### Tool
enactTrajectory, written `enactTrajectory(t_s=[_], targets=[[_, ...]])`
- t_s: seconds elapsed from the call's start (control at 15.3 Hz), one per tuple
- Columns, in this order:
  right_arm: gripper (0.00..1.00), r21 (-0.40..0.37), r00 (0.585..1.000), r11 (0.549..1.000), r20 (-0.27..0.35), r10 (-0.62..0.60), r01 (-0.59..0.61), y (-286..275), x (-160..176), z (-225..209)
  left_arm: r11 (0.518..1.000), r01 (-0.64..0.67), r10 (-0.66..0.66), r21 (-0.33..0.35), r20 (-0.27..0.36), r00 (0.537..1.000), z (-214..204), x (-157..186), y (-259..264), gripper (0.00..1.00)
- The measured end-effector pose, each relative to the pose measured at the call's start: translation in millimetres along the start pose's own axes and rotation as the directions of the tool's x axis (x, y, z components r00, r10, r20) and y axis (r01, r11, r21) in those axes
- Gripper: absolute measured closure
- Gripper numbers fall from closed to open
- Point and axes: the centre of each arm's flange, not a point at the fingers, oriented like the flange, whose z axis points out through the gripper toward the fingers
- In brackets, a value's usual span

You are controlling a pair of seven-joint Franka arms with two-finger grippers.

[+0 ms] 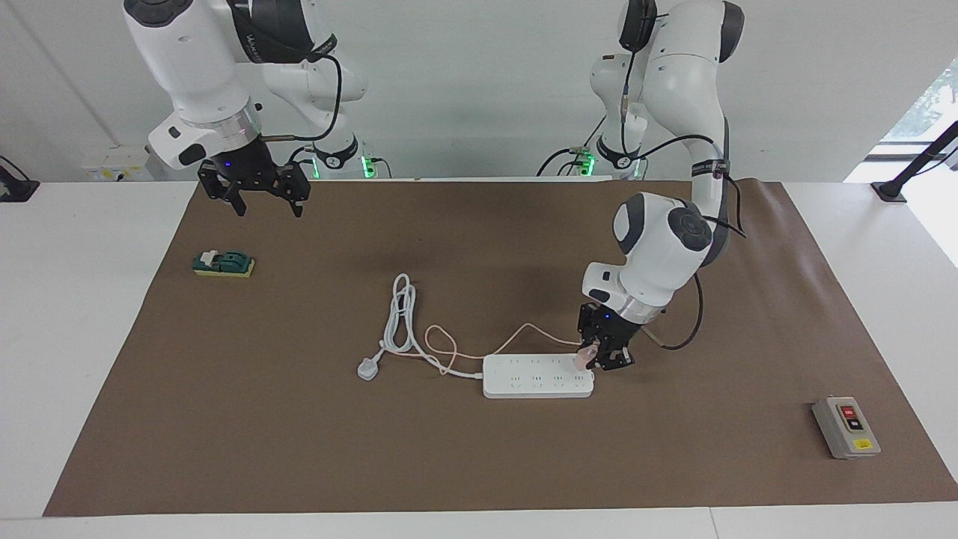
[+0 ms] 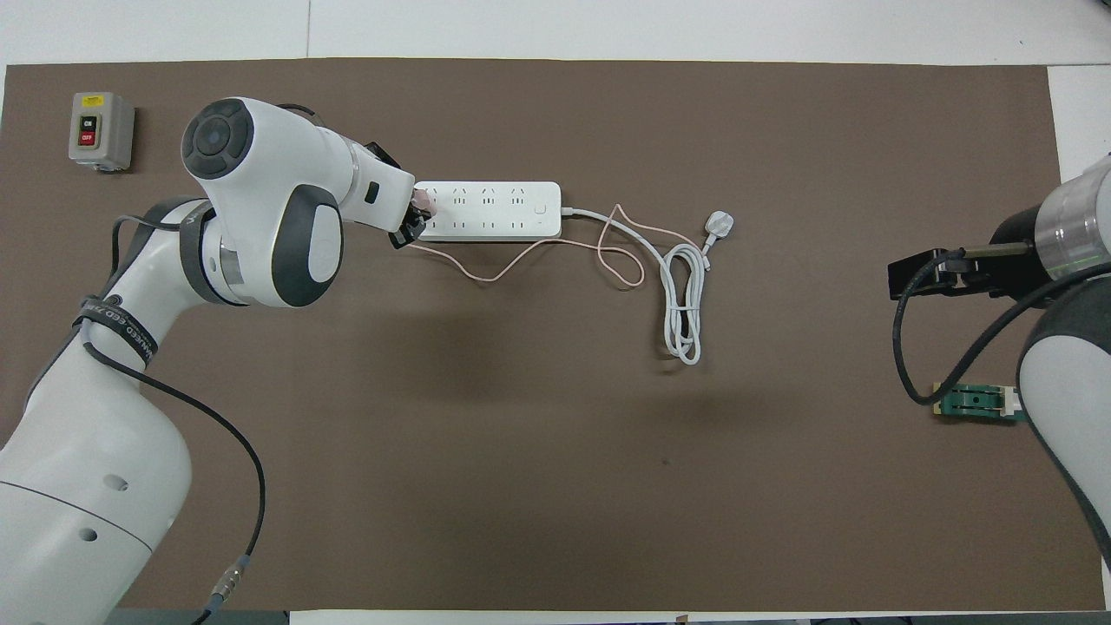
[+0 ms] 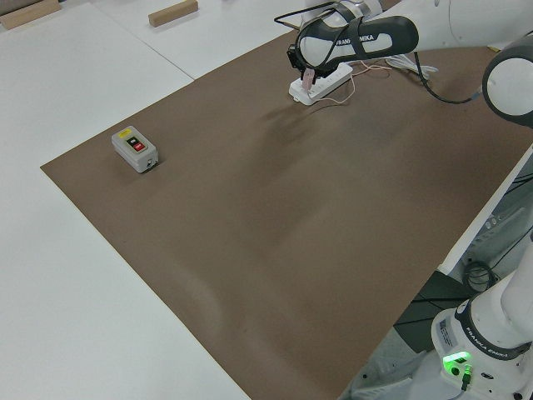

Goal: Plug charger into power strip
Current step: 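Push the pink charger into the power strip socket with the left gripper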

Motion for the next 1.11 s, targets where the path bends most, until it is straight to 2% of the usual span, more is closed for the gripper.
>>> enactTrajectory(t_s=[0.39,1.11], targets=[[0.00,0.000,0.998,0.998,0.001,-0.057,0.057,2.3,0.1,0.3,1.000,-0.006,0.006,-0.007,0.002,1.000,3.7,0.7,2.3,0.69],[0.00,-0.025,0.998,0.998,0.003,-0.060,0.060,6.8,0.2,0.7,0.998,-0.032,0.033,-0.049,0.026,0.999,4.2,4.4,10.0,0.69]])
